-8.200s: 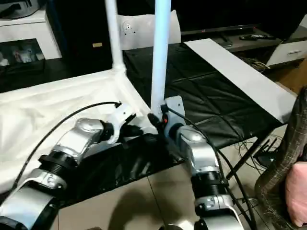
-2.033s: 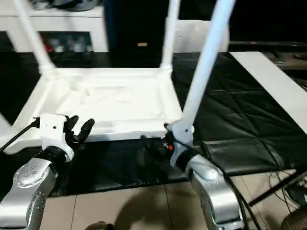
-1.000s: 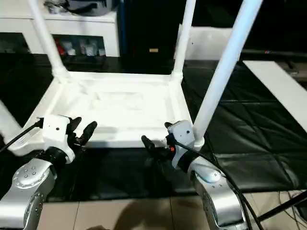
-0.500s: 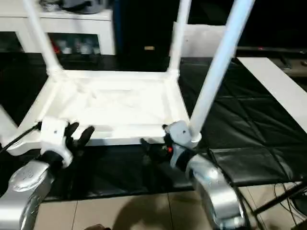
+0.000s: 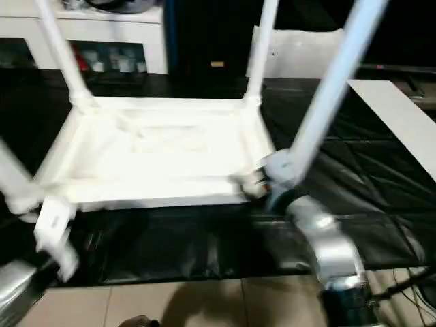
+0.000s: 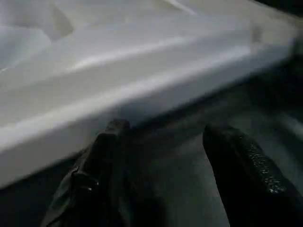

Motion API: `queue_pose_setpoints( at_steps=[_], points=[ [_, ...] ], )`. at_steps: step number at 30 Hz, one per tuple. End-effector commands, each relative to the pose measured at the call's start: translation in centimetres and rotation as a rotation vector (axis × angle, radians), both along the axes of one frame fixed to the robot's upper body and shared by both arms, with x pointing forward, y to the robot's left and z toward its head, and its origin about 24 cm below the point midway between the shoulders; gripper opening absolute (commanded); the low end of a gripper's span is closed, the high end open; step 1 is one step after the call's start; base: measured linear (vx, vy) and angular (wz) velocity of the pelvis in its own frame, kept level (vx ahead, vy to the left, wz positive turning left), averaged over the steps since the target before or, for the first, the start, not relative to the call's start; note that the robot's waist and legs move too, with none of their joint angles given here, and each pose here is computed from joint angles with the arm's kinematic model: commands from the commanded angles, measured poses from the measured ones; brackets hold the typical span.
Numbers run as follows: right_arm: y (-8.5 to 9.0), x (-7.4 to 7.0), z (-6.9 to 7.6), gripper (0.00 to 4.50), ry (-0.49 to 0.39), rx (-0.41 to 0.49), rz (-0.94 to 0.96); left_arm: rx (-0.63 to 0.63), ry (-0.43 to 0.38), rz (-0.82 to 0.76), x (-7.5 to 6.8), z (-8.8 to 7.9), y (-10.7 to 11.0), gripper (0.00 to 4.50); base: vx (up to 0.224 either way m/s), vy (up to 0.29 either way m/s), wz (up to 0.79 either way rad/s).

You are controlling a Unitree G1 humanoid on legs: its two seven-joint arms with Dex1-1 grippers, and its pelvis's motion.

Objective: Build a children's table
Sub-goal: Rotate table base

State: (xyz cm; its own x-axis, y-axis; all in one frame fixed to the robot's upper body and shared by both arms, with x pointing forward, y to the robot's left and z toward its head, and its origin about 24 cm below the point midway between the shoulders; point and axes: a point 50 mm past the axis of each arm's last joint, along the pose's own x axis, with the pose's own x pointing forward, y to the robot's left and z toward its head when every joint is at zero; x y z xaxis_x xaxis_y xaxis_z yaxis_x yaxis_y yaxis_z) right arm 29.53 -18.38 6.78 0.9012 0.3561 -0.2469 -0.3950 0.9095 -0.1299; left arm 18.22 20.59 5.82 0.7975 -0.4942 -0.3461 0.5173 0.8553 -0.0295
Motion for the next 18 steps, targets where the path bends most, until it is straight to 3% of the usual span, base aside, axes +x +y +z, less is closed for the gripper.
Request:
queue_pose_setpoints(
  at_steps=[1, 3, 6, 9, 13, 18],
  points=[
    [-0.1, 0.3, 1.1, 4.50, -0.041, 0.011, 0.022, -0.017, -0.010, -0.055, 0.0, 0.8, -0.2, 2.93, 0.000, 0.000, 0.00],
    [0.5, 0.0, 1.1, 4.50, -0.035, 0.022, 0.067, -0.024, 0.006, -0.114, 0.2, 0.9, -0.6, 2.93, 0.000, 0.000, 0.00],
    [1.2, -0.2, 0.9, 4.50, -0.027, 0.019, 0.099, -0.011, 0.032, -0.177, 1.1, 0.7, -1.3, 3.28, 0.000, 0.000, 0.00],
    [1.5, -0.3, 0.6, 4.50, -0.026, 0.024, 0.103, -0.002, 0.088, -0.288, 2.2, 0.3, -2.4, 3.43, 0.000, 0.000, 0.00],
    [1.5, -0.3, 0.5, 4.50, -0.026, 0.023, 0.103, -0.016, 0.113, -0.319, 2.6, 0.2, -2.9, 3.70, 0.000, 0.000, 0.00],
    [1.9, -0.5, 0.9, 4.50, -0.024, 0.035, 0.148, 0.069, 0.154, -0.397, 5.8, -0.6, -4.2, 4.11, 0.000, 0.000, 0.00]
  ],
)
